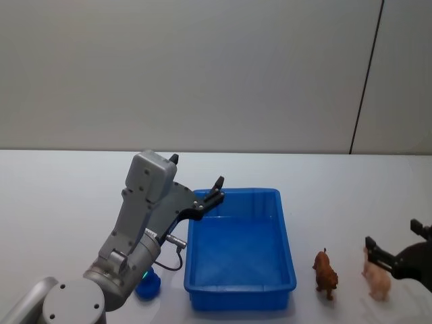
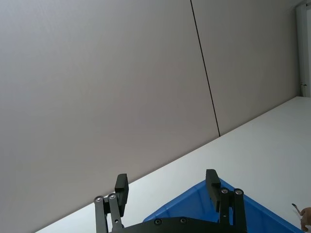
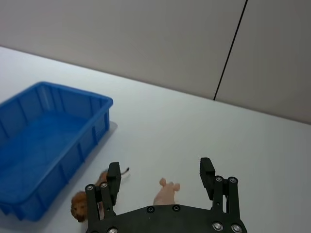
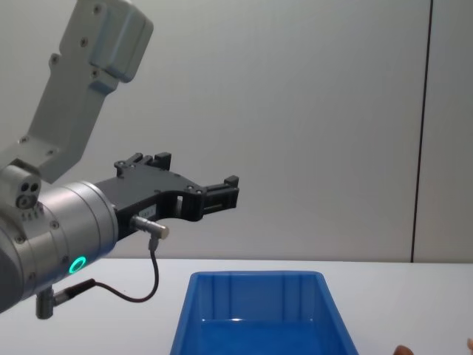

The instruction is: Pick up the two dolls from the table and place them into the box.

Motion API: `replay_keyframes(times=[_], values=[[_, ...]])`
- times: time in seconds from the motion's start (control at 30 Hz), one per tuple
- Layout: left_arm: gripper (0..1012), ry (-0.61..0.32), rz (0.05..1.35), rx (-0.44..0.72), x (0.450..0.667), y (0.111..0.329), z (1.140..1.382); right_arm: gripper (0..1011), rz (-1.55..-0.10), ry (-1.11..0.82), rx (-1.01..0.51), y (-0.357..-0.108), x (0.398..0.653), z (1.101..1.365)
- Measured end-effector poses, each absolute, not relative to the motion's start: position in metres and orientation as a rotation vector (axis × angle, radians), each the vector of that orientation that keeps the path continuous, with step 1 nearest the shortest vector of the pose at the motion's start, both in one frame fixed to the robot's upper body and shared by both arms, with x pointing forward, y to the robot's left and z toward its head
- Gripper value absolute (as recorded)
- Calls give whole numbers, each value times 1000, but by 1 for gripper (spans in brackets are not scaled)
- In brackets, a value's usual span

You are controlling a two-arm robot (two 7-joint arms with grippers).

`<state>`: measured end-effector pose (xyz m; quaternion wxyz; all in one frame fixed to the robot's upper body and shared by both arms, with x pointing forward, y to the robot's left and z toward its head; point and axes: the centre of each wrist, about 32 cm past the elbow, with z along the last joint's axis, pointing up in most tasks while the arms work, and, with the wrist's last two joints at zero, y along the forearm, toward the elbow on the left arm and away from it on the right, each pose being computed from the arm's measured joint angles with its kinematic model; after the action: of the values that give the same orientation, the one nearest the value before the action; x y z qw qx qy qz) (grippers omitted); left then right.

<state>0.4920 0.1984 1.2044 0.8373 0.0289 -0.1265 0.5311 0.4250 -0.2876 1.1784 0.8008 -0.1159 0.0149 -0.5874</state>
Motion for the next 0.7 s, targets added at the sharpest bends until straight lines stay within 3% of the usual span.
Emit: replay_keyframes(times=[0.7], values=[[1001,-268,1124,61,492,198,1204,1001,-1254,134,-395,-284,443,1154]])
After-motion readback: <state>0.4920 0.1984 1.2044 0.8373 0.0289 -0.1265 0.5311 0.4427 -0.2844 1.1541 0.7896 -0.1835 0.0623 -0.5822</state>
